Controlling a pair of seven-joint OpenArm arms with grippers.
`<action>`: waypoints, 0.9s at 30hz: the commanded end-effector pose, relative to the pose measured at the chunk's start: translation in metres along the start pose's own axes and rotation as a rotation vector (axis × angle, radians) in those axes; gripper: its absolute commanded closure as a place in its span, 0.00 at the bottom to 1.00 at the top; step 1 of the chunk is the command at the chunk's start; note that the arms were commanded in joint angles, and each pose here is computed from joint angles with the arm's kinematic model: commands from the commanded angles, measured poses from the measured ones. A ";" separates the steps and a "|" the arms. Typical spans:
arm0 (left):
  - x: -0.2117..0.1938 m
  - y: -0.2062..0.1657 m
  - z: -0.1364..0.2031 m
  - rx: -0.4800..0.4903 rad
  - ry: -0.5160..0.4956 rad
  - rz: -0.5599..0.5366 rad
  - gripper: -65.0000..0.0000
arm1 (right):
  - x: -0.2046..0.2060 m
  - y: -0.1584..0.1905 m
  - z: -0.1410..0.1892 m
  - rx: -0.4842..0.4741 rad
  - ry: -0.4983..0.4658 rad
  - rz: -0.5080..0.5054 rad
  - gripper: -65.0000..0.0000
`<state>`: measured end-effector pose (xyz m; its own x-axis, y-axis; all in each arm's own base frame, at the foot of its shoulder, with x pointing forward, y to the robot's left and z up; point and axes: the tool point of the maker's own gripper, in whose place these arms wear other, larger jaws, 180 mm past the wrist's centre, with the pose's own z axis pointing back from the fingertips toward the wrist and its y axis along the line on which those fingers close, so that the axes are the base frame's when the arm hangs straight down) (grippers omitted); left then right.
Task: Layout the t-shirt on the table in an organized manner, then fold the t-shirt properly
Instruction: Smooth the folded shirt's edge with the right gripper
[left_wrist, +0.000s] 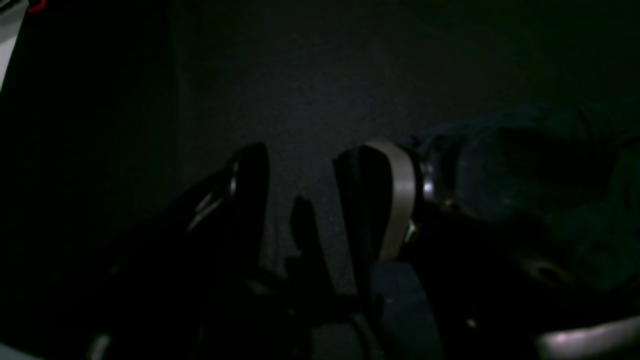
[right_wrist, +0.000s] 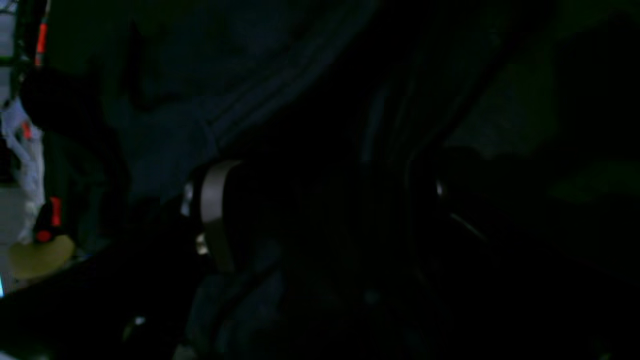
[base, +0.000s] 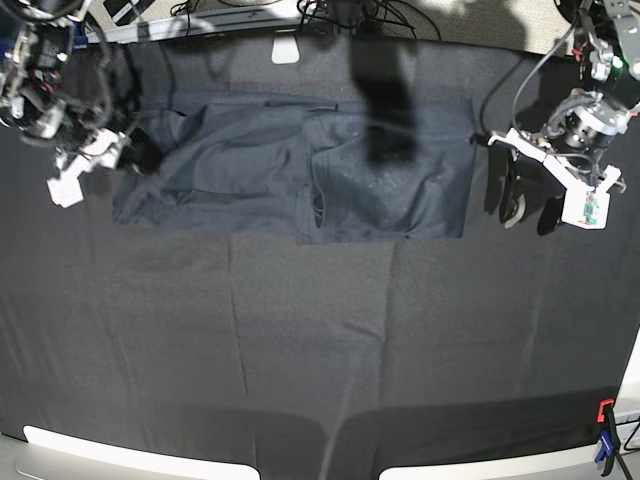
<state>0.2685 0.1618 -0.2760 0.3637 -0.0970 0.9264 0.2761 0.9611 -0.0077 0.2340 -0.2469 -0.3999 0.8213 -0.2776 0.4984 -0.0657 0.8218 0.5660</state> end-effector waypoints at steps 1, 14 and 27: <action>0.013 0.000 0.002 -0.005 -0.046 -0.007 0.54 | 0.015 0.005 0.003 0.021 -0.046 0.029 0.36; 0.007 0.001 0.003 0.004 -0.024 -0.018 0.54 | 0.019 -0.003 0.012 -0.005 -0.063 0.014 0.36; 0.007 0.001 0.003 0.004 -0.024 -0.018 0.54 | 0.030 0.000 0.012 0.012 -0.155 -0.018 0.36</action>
<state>0.2650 0.1635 -0.2821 0.3886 -0.1132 0.9144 0.2735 0.9619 0.0028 0.2416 -0.2565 -0.3921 0.7619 -0.3678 0.5331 -0.0219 0.8080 0.5888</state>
